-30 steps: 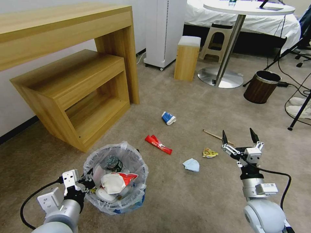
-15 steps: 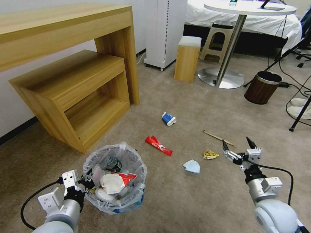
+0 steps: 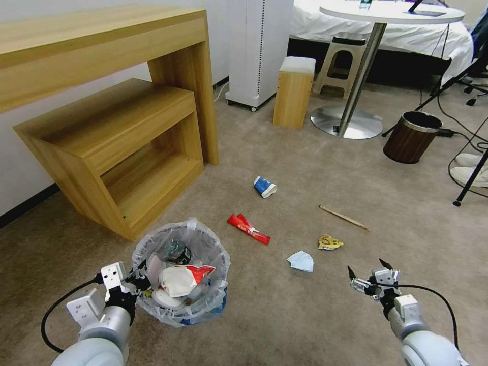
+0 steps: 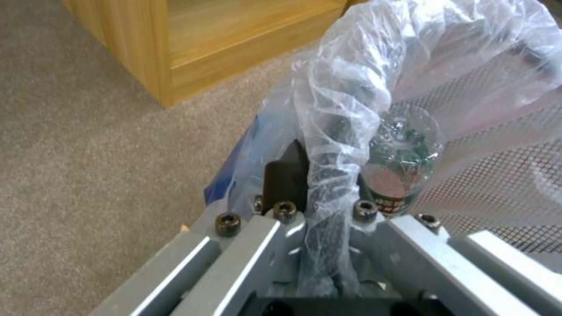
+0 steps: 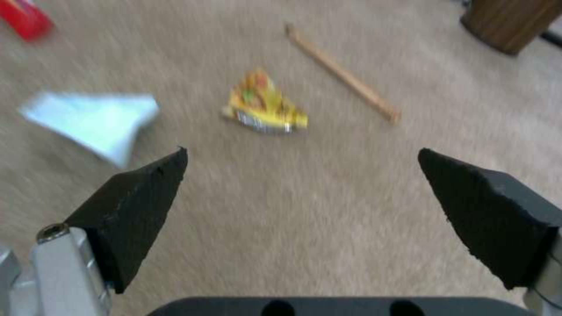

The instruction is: Pick up the trash bin and place the garbage on the floor into it.

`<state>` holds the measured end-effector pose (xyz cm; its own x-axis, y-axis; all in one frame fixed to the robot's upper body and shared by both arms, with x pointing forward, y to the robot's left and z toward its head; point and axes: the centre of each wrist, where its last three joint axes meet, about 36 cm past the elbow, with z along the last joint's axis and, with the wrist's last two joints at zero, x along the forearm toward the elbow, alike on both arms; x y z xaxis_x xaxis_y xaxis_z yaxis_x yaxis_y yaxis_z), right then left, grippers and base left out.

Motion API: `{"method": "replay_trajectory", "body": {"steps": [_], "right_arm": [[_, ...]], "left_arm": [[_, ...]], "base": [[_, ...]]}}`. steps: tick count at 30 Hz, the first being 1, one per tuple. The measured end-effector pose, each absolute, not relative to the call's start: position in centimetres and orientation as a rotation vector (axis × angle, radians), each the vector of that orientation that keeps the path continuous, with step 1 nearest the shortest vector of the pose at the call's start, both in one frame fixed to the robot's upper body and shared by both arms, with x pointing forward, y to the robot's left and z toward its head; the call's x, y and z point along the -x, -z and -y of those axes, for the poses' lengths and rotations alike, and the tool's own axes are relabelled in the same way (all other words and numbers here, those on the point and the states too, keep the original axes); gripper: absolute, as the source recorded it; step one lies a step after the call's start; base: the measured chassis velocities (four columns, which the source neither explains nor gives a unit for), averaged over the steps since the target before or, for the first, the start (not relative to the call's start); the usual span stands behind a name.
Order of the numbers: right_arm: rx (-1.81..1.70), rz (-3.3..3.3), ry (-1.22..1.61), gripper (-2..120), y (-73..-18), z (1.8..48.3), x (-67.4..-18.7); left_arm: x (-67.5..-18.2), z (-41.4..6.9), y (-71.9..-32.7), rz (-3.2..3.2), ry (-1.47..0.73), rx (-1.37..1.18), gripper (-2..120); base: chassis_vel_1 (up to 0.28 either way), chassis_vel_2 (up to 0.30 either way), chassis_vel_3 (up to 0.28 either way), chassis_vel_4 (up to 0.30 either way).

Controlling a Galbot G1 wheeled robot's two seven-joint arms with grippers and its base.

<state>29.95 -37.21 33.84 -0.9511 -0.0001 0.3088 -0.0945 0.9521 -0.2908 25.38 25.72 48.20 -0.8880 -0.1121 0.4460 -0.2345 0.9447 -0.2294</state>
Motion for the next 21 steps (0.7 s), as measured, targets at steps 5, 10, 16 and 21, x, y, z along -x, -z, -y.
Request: {"method": "replay_trajectory", "body": {"steps": [5,10,16,21], "right_arm": [[-0.047,2.695,-0.469,100,-29.9,38.0,-30.7],[-0.029,2.607,-0.539,99,-24.4,38.6,-32.5],[-0.173,2.65,-0.551,96,-23.2,37.4,-35.0],[-0.271,2.665,-0.606,88,-22.9,37.1,-37.4]], "left_arm": [[-25.8,-25.7,-47.7,2.666,-0.398,-0.25,1],[-26.0,-25.8,-47.3,2.661,-0.408,-0.264,1],[-26.4,-25.9,-46.9,2.662,-0.417,-0.28,1],[-27.0,-26.0,-46.7,2.67,-0.427,-0.29,1]], "base": [[0.0,0.0,0.0,0.0],[0.0,0.0,0.0,0.0],[0.0,0.0,0.0,0.0],[0.0,0.0,0.0,0.0]]}}
